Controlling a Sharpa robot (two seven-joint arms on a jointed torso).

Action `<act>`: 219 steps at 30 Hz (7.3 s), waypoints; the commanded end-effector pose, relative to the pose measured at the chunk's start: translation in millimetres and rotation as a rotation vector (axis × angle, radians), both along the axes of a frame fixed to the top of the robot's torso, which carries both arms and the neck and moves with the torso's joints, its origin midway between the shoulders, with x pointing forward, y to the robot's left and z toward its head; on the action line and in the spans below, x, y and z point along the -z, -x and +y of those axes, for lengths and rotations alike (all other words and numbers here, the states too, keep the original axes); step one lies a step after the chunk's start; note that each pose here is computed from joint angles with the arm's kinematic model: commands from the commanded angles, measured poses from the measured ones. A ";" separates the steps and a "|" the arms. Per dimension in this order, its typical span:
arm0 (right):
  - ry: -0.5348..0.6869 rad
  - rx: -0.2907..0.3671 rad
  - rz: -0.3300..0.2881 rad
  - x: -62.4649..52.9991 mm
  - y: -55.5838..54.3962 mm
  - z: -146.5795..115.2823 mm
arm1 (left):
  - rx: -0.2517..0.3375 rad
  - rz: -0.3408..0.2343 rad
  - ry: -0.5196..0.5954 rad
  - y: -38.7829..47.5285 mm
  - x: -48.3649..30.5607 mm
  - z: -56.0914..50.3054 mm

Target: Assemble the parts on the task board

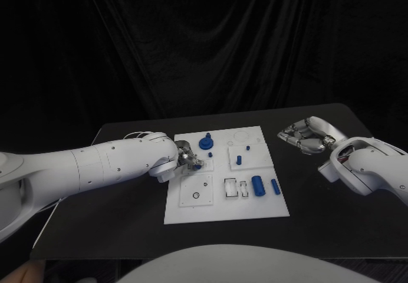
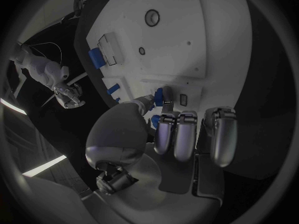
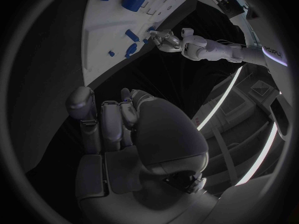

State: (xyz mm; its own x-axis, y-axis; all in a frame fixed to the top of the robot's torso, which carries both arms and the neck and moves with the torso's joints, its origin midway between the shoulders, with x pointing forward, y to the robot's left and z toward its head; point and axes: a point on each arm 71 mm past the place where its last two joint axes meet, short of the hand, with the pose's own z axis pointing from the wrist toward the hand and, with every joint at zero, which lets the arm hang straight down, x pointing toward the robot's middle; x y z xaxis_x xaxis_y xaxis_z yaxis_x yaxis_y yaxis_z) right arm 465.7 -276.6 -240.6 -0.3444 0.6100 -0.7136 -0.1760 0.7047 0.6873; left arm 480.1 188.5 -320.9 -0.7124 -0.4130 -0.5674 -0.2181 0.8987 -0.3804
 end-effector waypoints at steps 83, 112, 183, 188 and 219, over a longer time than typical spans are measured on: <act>0.013 0.013 0.037 6.3 1.0 -1.6 | 0.004 -0.007 0.014 -5.2 7.7 5.9; 0.016 0.014 0.051 8.2 1.8 -2.3 | 0.029 0.025 0.009 -2.1 9.2 4.4; 0.032 0.021 0.094 11.6 1.9 -3.6 | 0.004 -0.044 0.055 2.4 6.2 5.2; 0.032 0.022 0.094 11.7 1.9 -4.1 | -0.029 -0.115 0.090 5.1 0.1 8.3; 0.033 0.036 0.088 10.9 2.9 -7.6 | -0.121 -0.528 0.222 38.6 8.2 20.8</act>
